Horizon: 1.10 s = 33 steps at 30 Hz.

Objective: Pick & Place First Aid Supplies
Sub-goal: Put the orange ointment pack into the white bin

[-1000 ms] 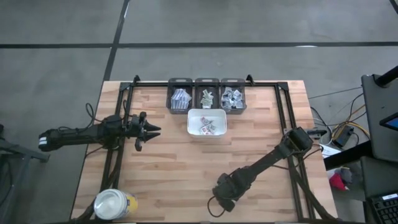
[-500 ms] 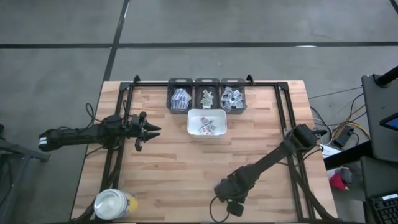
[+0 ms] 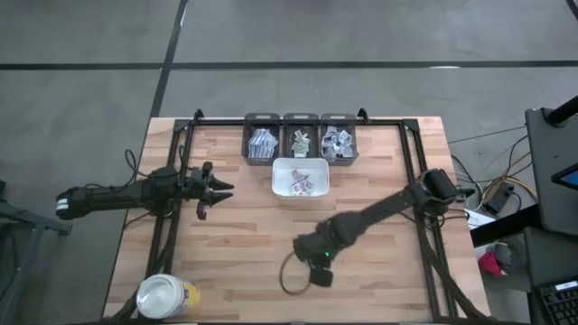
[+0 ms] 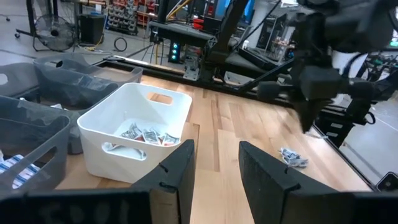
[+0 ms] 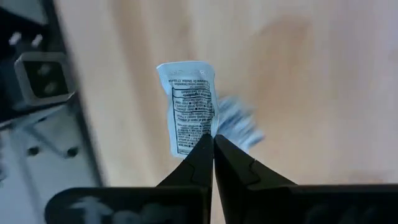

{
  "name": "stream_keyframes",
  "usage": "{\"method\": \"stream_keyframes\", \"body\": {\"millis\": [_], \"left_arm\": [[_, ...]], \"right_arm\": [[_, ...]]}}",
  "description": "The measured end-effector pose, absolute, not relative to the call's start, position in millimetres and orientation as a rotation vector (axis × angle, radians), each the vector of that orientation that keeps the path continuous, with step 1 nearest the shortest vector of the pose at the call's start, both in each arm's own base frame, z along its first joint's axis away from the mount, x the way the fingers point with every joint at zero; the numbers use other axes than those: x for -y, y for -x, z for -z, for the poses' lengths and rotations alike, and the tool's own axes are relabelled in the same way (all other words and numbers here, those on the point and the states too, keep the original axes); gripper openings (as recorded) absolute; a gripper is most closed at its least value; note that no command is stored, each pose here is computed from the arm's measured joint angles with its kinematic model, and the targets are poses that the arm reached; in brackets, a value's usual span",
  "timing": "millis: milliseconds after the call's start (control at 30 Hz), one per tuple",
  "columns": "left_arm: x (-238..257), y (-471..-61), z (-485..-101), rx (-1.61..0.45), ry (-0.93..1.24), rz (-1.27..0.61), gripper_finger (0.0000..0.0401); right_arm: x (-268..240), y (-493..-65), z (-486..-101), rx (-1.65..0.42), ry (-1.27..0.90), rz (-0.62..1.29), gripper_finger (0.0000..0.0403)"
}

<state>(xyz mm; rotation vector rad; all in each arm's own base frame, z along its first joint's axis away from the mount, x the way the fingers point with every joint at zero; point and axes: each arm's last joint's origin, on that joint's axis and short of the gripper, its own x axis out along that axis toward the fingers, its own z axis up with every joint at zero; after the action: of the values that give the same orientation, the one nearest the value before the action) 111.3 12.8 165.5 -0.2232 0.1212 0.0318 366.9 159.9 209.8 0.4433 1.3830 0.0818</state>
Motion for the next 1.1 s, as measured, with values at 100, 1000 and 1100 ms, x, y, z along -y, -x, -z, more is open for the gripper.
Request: {"method": "stream_keyframes", "body": {"millis": [100, 1000, 1100], "left_arm": [[-12.8, -111.3, -165.5, -0.122, 0.223, -0.032, 0.0120], [-12.8, -111.3, -165.3, -0.124, 0.233, -0.032, 0.0120], [-12.8, -111.3, -165.2, -0.124, 0.234, -0.033, 0.0120]], "right_arm": [[-135.9, -379.3, -215.8, -1.328, -0.386, -0.069, 0.0008], [76.9, -399.0, -253.9, -1.373, 0.200, 0.211, 0.0008], [79.4, -400.7, -237.6, -1.444, 0.171, 0.165, 0.0008]]}}
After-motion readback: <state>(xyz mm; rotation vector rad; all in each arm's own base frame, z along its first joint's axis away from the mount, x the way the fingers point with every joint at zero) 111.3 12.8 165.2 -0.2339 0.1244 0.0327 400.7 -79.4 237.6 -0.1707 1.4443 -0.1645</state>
